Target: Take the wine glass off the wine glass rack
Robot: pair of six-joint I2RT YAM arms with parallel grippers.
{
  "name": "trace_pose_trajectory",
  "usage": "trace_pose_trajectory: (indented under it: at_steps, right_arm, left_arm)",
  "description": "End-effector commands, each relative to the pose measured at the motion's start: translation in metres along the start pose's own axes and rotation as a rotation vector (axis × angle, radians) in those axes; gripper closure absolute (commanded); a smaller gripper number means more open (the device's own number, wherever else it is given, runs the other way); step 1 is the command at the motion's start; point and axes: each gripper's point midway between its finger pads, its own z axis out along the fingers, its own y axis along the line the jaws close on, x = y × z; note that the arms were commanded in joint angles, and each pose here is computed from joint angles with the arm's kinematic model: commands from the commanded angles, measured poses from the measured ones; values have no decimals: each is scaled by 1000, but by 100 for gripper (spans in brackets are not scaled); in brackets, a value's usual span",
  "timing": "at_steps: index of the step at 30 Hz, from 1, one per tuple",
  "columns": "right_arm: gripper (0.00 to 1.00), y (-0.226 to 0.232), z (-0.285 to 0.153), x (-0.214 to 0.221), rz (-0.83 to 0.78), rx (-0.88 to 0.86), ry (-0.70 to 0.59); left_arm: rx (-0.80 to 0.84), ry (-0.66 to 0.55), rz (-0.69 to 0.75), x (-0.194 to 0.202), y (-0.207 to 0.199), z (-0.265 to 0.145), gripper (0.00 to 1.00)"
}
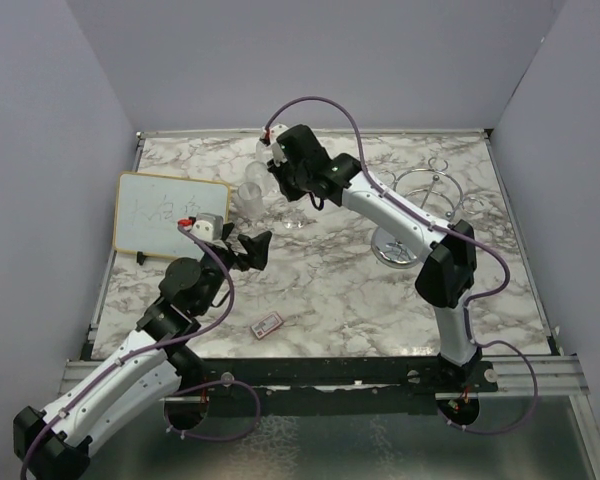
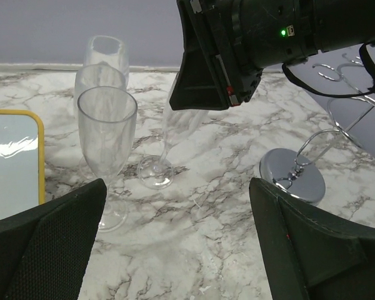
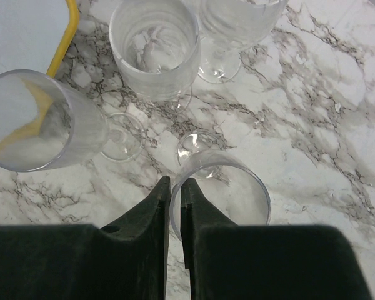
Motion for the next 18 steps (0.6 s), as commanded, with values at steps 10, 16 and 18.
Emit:
trace_pose_trajectory:
  at_steps: [10,16,18]
  right_arm:
    - [40,-1,-23,-20,0,3,-26]
    - [25,-11,-63,-36,7,23,-115]
    - [21,-17,-88,-44,13,32,-168]
  left_arm:
    - [-62,25,-37,8,11,1,1]
    - [-67,2,-89,9,16,5,1]
    - [-78,-10,-104,7,22,7,1]
